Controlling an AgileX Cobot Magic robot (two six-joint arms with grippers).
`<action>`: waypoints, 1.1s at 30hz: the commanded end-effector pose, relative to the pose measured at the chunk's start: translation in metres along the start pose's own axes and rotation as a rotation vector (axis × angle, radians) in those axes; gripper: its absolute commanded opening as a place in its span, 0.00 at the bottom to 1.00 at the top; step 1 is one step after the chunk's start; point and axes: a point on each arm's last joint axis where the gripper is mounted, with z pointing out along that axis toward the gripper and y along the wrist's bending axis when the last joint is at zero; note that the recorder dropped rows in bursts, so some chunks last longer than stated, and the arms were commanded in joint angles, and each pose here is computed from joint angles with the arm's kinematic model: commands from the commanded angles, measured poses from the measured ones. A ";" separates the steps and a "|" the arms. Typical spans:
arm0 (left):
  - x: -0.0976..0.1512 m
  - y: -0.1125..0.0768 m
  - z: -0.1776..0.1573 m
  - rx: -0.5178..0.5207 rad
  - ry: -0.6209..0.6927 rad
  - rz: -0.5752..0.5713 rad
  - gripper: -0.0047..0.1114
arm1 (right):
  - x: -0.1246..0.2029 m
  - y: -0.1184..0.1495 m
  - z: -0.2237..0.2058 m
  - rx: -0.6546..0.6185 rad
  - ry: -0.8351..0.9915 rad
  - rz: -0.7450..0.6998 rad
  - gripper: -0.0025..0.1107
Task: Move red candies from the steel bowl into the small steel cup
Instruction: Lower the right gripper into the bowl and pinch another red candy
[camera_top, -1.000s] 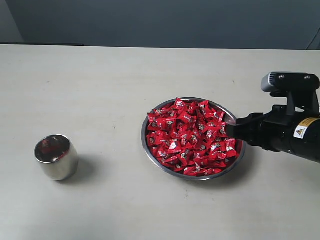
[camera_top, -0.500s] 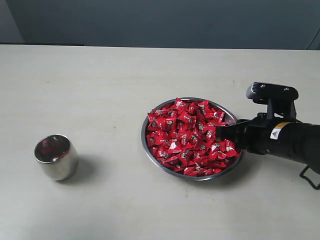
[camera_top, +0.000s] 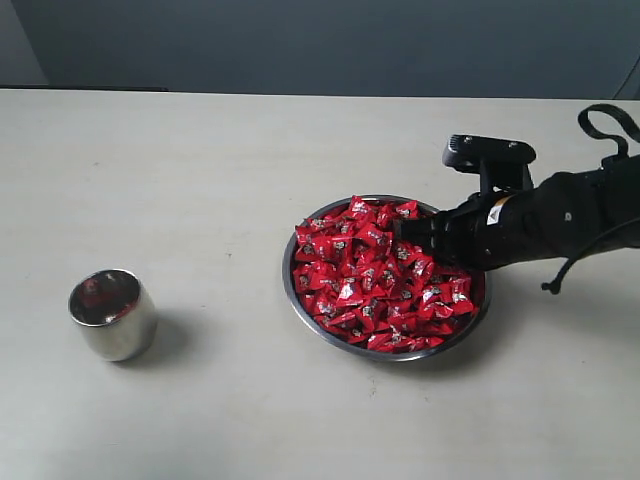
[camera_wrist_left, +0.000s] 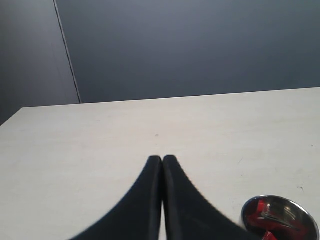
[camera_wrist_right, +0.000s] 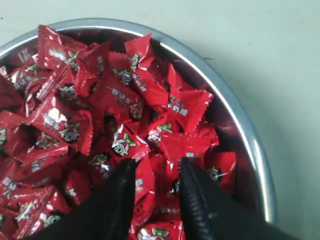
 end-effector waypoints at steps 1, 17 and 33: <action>0.000 0.000 0.000 -0.001 -0.008 0.000 0.04 | -0.010 0.003 -0.001 0.002 0.020 -0.041 0.29; 0.000 0.000 0.000 -0.001 -0.008 0.000 0.04 | -0.008 0.004 -0.003 0.013 0.096 -0.032 0.45; 0.000 0.000 0.000 -0.001 -0.008 0.000 0.04 | 0.002 0.014 0.012 -0.001 0.111 -0.042 0.45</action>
